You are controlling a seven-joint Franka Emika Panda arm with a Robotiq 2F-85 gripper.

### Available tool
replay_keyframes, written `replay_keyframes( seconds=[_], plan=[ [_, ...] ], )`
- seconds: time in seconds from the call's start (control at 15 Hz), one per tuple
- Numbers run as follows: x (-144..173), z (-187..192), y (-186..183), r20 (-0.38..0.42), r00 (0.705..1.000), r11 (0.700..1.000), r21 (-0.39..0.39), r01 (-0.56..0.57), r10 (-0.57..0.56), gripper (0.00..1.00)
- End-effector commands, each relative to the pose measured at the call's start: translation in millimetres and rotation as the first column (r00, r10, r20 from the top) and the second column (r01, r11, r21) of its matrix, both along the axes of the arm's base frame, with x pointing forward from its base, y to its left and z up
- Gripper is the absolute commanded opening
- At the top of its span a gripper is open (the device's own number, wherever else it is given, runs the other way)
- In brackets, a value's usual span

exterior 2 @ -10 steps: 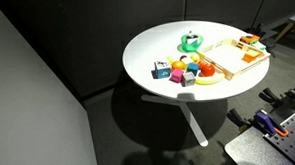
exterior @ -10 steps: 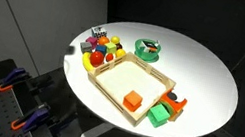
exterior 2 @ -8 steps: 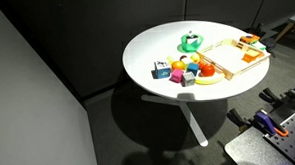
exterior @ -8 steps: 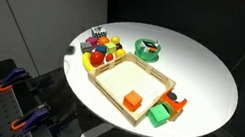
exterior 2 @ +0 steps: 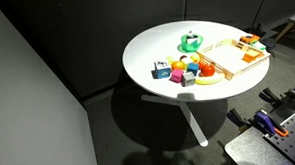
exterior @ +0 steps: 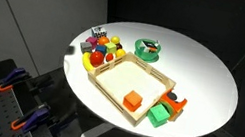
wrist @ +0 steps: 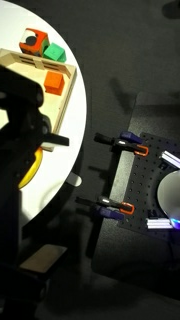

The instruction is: Put the red ball in the box

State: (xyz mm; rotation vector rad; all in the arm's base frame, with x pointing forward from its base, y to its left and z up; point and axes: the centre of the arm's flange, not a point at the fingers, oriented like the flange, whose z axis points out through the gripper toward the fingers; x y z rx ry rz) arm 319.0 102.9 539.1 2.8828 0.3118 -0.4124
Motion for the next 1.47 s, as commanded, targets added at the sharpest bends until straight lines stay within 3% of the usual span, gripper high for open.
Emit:
replay_keyframes(
  seconds=[0.0,0.47,1.0,1.4],
  plan=[
    [6,-1,3,0.003,1.000,1.000,0.009,0.002,-0.002,1.00],
    [45,-13,15,0.066,0.997,0.997,0.072,-0.035,0.031,1.00],
    [102,-48,22,0.164,0.985,0.976,0.196,-0.091,0.059,1.00],
    [144,-90,21,0.230,0.972,0.972,0.210,-0.106,0.056,1.00]
  ],
)
